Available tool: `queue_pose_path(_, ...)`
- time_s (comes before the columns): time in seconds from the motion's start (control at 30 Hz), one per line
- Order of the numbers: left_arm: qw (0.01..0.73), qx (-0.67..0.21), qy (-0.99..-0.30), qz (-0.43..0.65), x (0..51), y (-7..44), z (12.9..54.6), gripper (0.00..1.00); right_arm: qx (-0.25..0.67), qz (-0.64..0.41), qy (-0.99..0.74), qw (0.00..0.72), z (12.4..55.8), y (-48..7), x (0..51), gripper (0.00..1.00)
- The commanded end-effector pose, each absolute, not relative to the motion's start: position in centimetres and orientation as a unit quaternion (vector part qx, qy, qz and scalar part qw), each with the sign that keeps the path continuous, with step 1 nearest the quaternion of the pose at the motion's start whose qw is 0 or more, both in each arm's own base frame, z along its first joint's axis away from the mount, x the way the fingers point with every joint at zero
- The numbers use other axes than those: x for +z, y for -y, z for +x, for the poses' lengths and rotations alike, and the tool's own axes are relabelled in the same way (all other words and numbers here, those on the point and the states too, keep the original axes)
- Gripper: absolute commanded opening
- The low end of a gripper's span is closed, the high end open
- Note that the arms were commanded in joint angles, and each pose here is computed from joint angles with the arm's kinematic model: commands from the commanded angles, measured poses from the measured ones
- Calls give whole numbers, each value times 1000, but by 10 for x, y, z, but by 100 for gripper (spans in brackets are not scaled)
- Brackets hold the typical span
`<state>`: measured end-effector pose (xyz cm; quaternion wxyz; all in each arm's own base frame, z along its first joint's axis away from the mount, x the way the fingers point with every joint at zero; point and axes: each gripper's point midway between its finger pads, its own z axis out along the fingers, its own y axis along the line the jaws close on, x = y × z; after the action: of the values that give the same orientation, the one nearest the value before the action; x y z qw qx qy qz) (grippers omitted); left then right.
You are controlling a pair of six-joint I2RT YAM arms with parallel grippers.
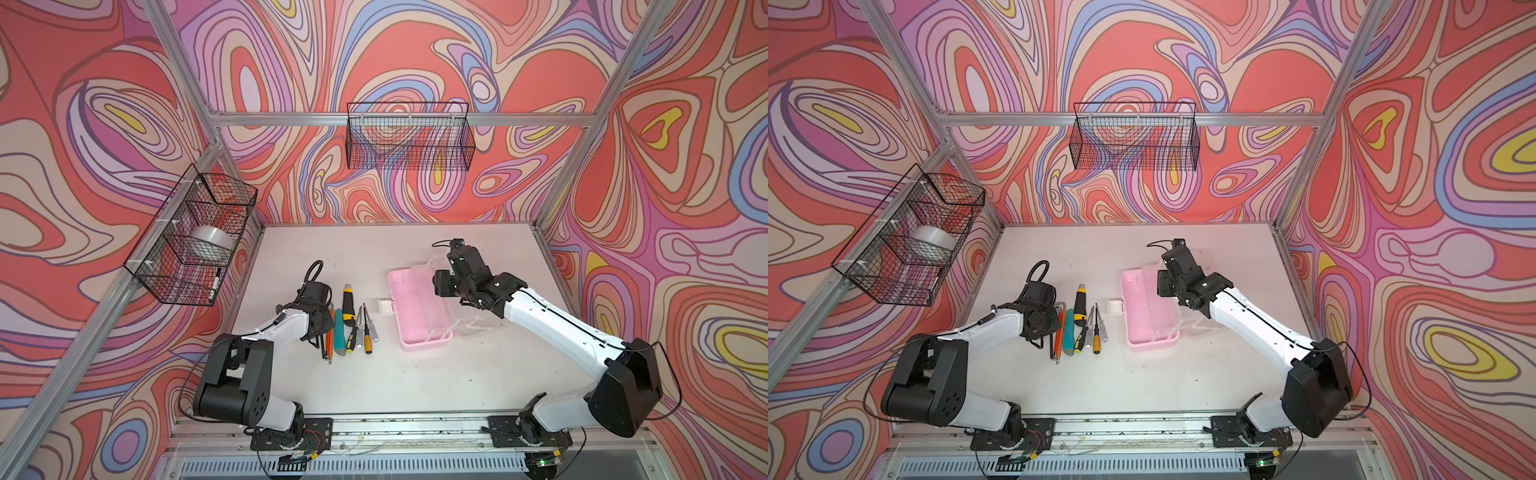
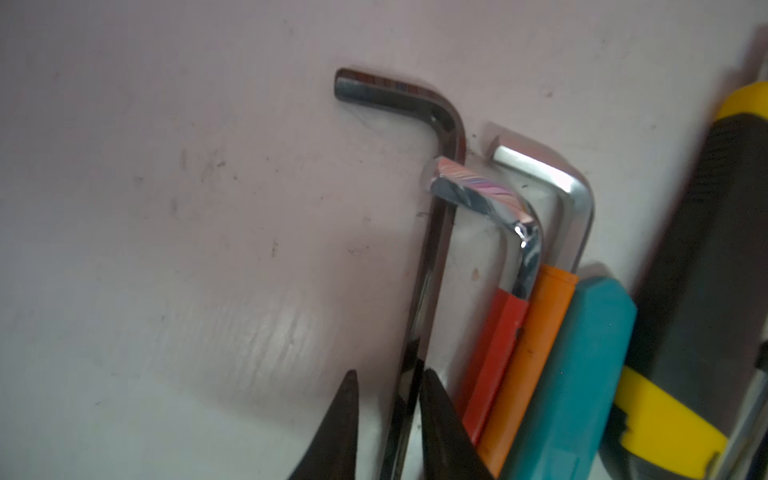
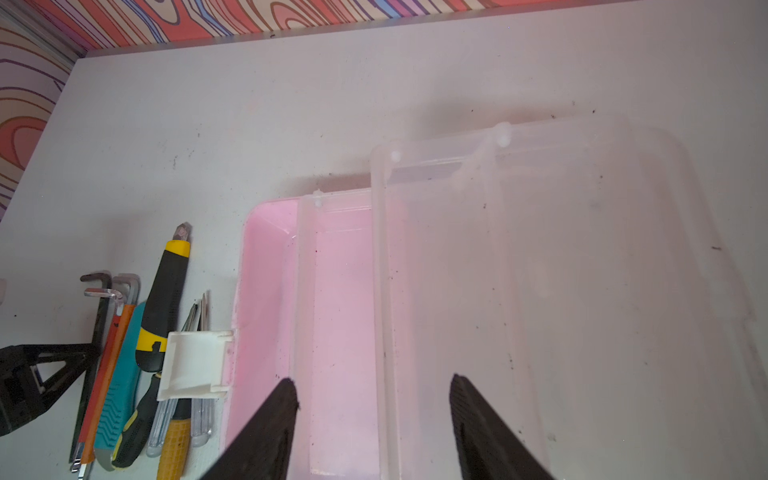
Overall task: Pack the tool kit
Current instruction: 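Move the left gripper over the black hex key while the right gripper holds the lid, then lower the left gripper and close it on the long black hex key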
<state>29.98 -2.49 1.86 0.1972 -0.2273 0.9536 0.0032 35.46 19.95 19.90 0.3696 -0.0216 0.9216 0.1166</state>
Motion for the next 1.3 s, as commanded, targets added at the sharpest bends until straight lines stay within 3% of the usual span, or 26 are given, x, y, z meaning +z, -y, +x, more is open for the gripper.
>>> queue_pose_path(0.0,206,-16,-951,-229,22,29,313,27,114,-21,-925,362,353,-201,190,62)
queue_pose_path(1.27,191,9,-959,-208,30,20,315,7,104,-33,-928,356,368,-209,172,60)
